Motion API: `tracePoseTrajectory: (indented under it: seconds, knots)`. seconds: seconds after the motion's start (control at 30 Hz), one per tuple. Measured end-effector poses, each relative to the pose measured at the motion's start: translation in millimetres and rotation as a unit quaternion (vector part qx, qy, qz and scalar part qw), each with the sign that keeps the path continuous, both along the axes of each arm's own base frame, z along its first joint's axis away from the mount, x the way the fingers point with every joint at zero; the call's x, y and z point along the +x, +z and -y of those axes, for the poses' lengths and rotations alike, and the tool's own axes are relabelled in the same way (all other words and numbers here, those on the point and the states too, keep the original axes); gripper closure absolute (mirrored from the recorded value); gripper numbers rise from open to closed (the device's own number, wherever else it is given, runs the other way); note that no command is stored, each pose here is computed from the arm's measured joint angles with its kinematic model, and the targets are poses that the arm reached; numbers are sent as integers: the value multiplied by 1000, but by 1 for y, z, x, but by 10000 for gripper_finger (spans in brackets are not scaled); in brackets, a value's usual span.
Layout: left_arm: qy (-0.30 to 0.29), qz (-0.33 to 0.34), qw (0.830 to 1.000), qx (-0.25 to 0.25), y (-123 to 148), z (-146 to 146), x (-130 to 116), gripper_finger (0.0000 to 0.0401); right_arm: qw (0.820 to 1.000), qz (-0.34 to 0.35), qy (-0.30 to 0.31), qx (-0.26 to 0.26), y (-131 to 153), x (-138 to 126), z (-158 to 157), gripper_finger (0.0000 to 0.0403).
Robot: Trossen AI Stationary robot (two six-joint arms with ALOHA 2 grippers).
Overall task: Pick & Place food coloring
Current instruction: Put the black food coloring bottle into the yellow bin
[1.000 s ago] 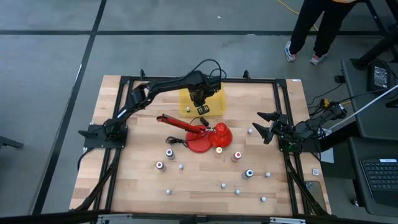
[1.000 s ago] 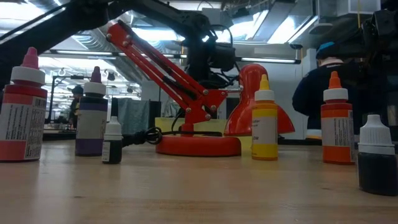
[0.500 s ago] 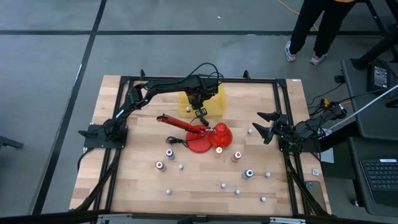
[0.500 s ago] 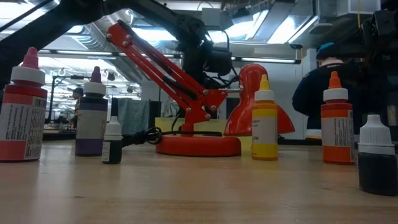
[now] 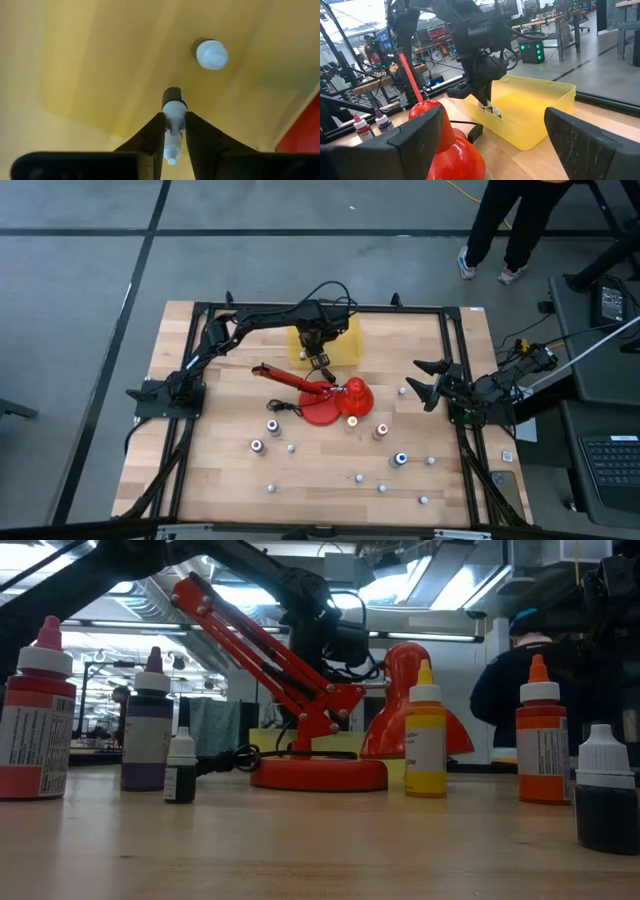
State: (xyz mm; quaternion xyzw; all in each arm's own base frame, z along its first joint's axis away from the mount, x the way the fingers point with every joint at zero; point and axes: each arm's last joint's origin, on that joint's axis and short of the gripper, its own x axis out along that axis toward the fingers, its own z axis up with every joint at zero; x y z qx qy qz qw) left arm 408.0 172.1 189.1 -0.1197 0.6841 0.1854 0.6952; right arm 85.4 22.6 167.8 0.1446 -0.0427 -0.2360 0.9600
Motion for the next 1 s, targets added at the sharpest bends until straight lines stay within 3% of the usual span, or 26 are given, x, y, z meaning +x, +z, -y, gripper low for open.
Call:
tracePoseTrajectory:
  seconds: [0.33,0.57,1.0]
  knots:
    - [3,20,1000,-21,3,0,1,305,1000,0,0,0,0,0,0,56]
    - [19,42,999,-12,26,-3,-7,306,1000,0,0,0,0,0,0,56]
    - [29,140,989,35,116,25,-44,307,1000,0,0,0,0,0,0,56]
